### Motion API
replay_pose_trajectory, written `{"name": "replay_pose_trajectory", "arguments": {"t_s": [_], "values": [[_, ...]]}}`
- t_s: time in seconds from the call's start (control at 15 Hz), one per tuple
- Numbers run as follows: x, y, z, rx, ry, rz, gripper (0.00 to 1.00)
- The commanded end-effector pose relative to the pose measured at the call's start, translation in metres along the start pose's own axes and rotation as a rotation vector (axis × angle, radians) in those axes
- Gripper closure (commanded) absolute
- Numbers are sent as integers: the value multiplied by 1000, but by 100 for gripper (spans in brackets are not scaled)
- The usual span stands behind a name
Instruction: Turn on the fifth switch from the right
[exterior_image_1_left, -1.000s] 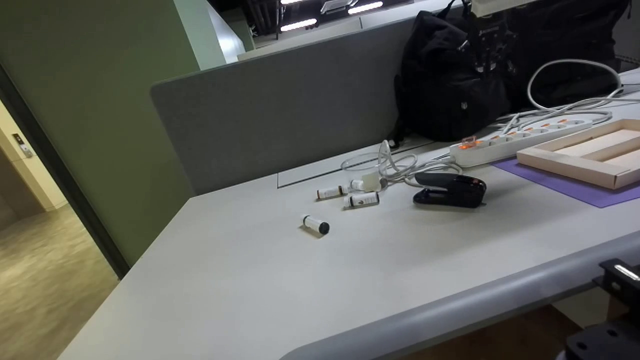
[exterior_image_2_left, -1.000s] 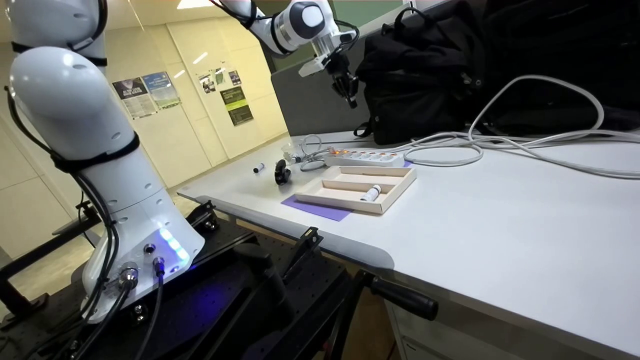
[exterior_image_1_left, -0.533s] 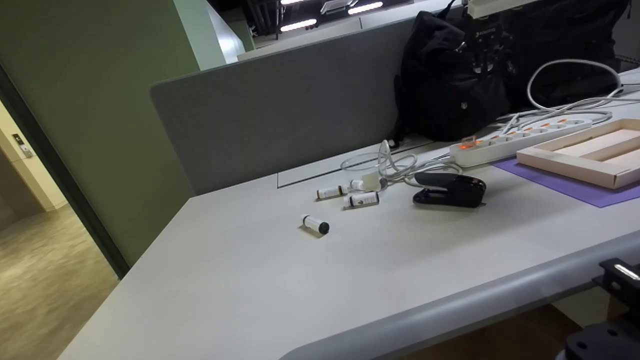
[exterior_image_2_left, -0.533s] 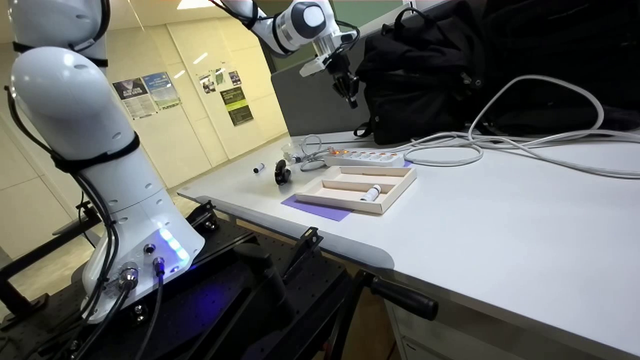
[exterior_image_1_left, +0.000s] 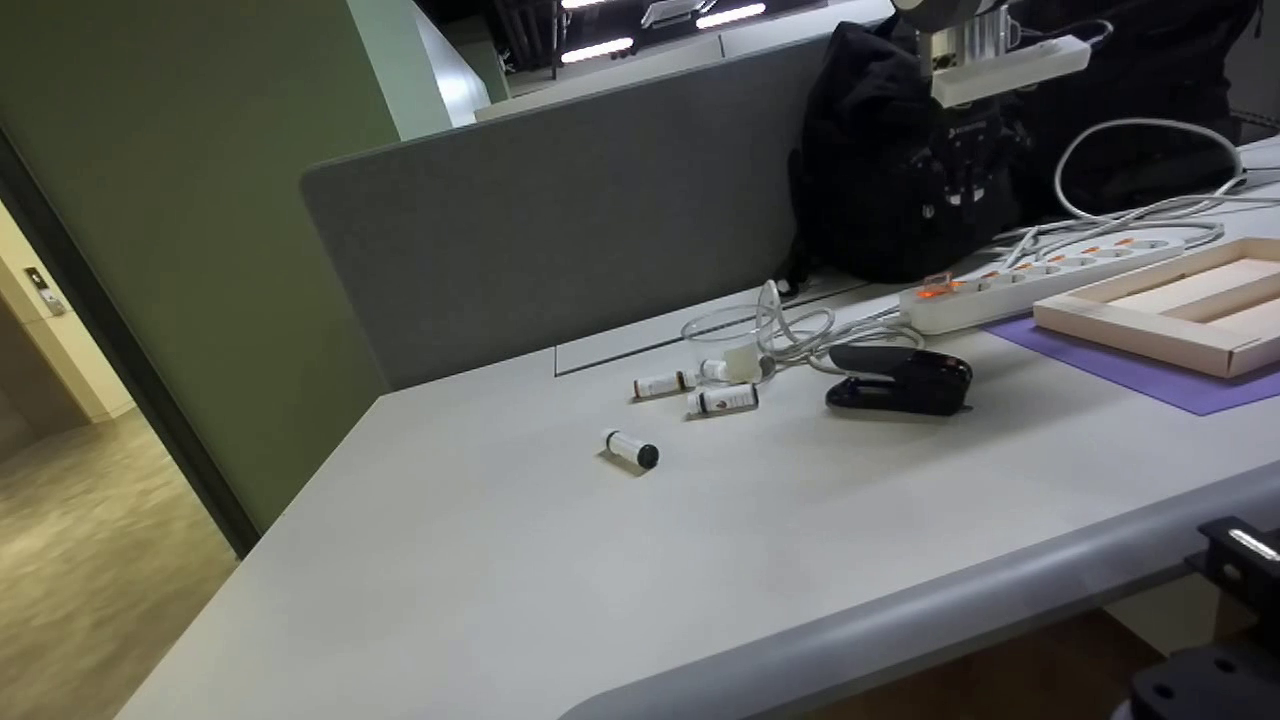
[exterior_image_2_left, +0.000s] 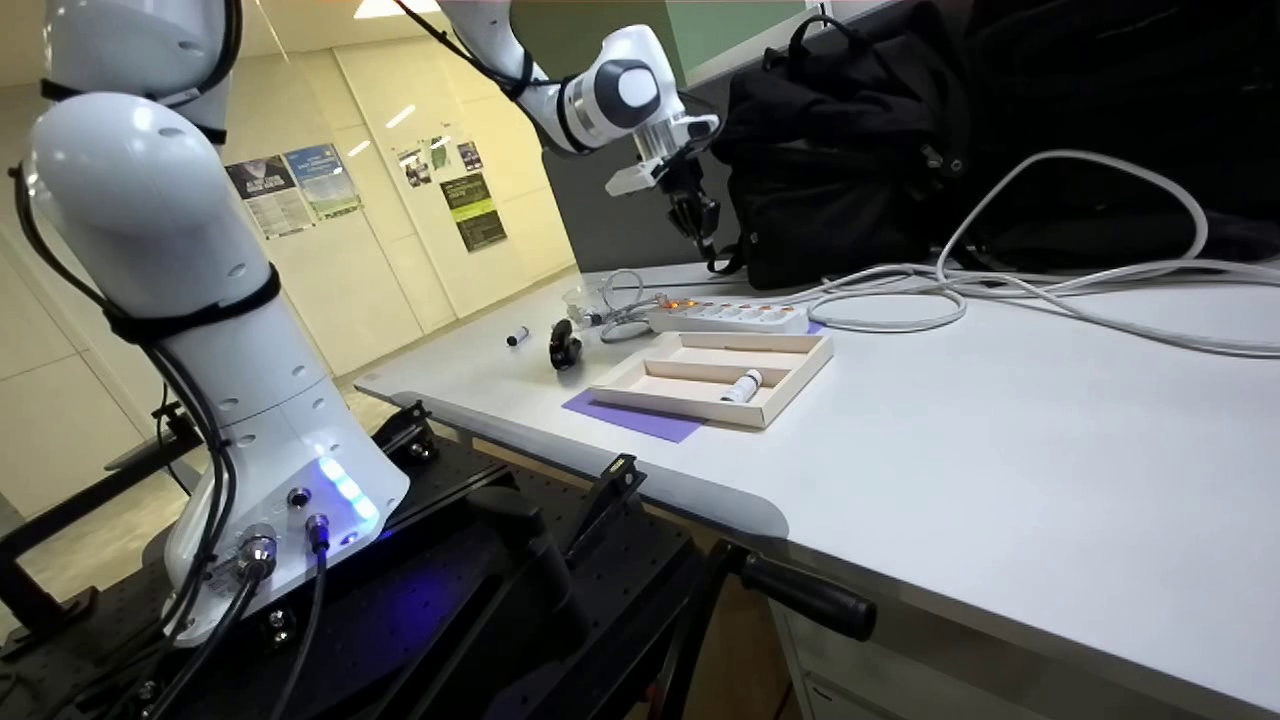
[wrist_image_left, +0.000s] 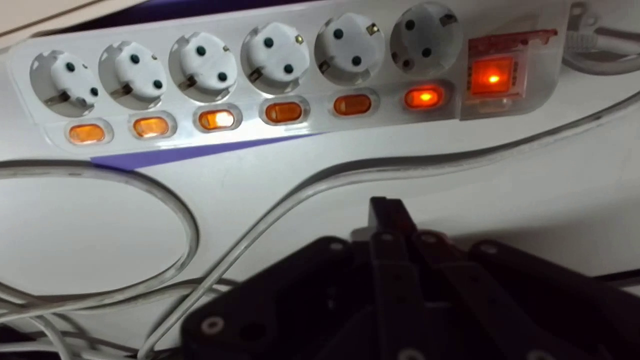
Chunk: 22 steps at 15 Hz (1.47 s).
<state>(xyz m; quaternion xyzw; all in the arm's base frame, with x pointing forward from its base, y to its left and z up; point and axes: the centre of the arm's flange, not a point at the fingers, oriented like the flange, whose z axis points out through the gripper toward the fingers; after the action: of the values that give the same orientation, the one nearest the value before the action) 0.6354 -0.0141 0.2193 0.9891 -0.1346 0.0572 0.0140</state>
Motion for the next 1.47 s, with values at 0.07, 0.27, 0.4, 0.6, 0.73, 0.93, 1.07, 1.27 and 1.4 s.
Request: {"name": "replay_pose_trajectory", "arguments": {"t_s": [0.07,0.27,0.4,0.6,0.73,0.93,1.07,1.27,1.4], "values": [[5,-4,23,-24,-52,24,100],[3,-2,31,-42,-75,26,100],[3,1,36,-49,-86,29,100],[1,3,44,-51,-94,28,100],[-1,3,48,-55,-102,27,100],[-3,2,54,-60,-113,25,100],[-4,2,58,-63,-118,24,100],[-5,4,66,-74,-126,28,100],[-4,5,71,-79,-130,30,100]]}}
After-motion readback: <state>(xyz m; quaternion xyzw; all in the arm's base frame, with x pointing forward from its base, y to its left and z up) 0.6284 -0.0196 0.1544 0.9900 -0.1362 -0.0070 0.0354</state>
